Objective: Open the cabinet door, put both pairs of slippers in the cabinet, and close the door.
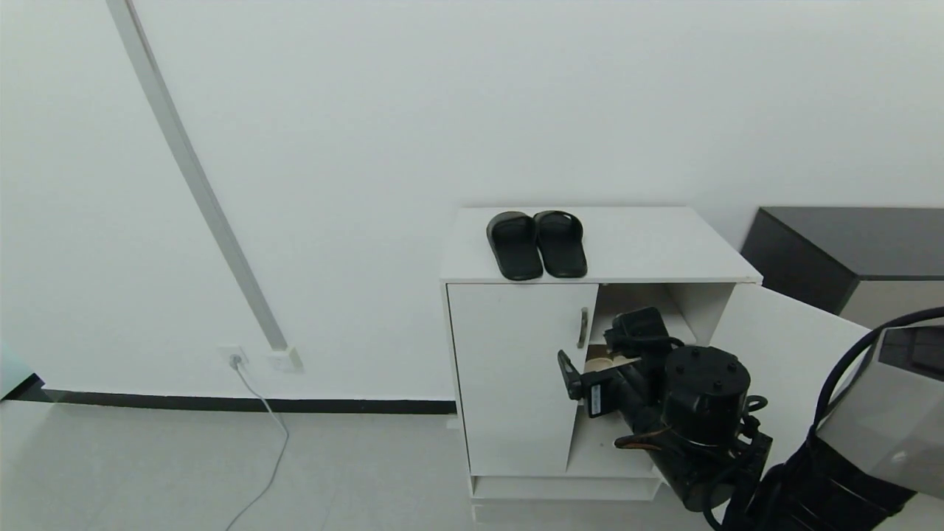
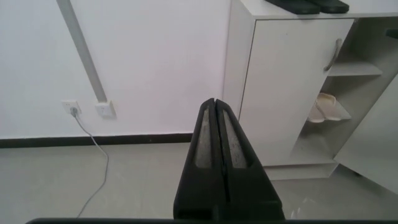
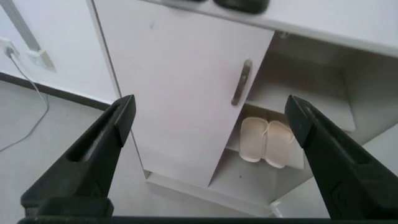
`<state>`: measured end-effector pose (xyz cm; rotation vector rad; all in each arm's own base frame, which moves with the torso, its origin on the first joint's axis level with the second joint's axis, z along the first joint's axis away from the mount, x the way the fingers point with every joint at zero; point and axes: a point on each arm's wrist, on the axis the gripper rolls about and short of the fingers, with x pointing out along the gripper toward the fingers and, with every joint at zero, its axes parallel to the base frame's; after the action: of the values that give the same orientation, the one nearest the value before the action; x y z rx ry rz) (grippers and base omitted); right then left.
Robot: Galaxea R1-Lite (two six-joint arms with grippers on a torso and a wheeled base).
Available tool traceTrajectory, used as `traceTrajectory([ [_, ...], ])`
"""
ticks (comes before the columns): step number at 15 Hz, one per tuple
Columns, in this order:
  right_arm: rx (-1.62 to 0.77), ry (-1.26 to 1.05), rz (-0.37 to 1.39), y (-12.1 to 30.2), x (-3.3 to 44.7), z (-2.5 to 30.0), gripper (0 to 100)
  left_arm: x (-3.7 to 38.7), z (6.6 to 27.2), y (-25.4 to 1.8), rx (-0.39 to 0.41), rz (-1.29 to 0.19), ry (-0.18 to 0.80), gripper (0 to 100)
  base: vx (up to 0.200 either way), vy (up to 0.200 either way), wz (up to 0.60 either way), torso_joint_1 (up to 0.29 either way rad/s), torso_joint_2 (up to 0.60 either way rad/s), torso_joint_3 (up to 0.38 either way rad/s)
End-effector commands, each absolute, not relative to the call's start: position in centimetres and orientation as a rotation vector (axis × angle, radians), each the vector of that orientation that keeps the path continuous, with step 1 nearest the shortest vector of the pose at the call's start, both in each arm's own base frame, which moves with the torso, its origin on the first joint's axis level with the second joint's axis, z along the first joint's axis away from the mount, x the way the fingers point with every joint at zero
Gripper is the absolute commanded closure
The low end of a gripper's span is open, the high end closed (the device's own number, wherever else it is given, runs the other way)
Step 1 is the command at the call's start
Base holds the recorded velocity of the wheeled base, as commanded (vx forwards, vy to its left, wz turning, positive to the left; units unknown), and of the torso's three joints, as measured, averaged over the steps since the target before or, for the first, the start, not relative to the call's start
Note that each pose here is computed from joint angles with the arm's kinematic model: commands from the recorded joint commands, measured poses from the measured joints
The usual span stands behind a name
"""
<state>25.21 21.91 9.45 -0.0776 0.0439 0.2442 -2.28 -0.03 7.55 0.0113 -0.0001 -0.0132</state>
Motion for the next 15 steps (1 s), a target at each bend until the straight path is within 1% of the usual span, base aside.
traceTrajectory([
  [1, -0.077, 0.045, 0.236, 22.2, 25.8, 10.1, 0, -2.3, 7.5, 0.0, 0.012, -0.014, 0.000, 100, 0.000, 0.000, 0.00, 0.222, -0.51, -0.281],
  [2, -0.082, 0.077, 0.231, 22.3, 25.9, 11.0, 0, -2.3, 7.5, 0.0, 0.014, -0.014, 0.000, 100, 0.000, 0.000, 0.00, 0.198, -0.45, -0.242],
  [4, -0.023, 0.151, 0.223, 22.8, 26.3, 13.9, 0, -2.3, 7.5, 0.0, 0.014, -0.014, 0.000, 100, 0.000, 0.000, 0.00, 0.151, -0.34, -0.171],
  [6, 0.030, 0.223, 0.148, 23.6, 27.3, 16.6, 0, -2.3, 7.5, 0.0, 0.014, -0.015, 0.000, 100, 0.000, 0.000, 0.00, 0.018, -0.04, -0.021],
  [7, 0.042, 0.235, 0.124, 23.8, 27.6, 17.1, 0, -2.3, 7.5, 0.0, 0.014, -0.015, 0.000, 100, 0.000, 0.000, 0.00, 0.000, 0.00, 0.000],
  [8, 0.073, 0.242, 0.085, 24.3, 28.2, 17.7, 0, -2.3, 7.5, 0.0, 0.012, -0.015, 0.000, 100, 0.200, 0.000, 0.00, 0.007, -0.01, 0.007],
  [12, 0.070, 0.247, 0.081, 24.5, 28.4, 17.3, 0, -2.3, 7.6, 0.0, 0.012, -0.015, 0.001, 100, 0.200, 0.000, 0.00, 0.004, 0.00, 0.000],
  [15, 0.074, 0.242, 0.083, 25.1, 28.9, 16.3, 0, -2.3, 7.6, 0.0, 0.012, -0.015, 0.001, 100, 0.200, 0.000, 0.00, 0.002, 0.00, 0.002],
])
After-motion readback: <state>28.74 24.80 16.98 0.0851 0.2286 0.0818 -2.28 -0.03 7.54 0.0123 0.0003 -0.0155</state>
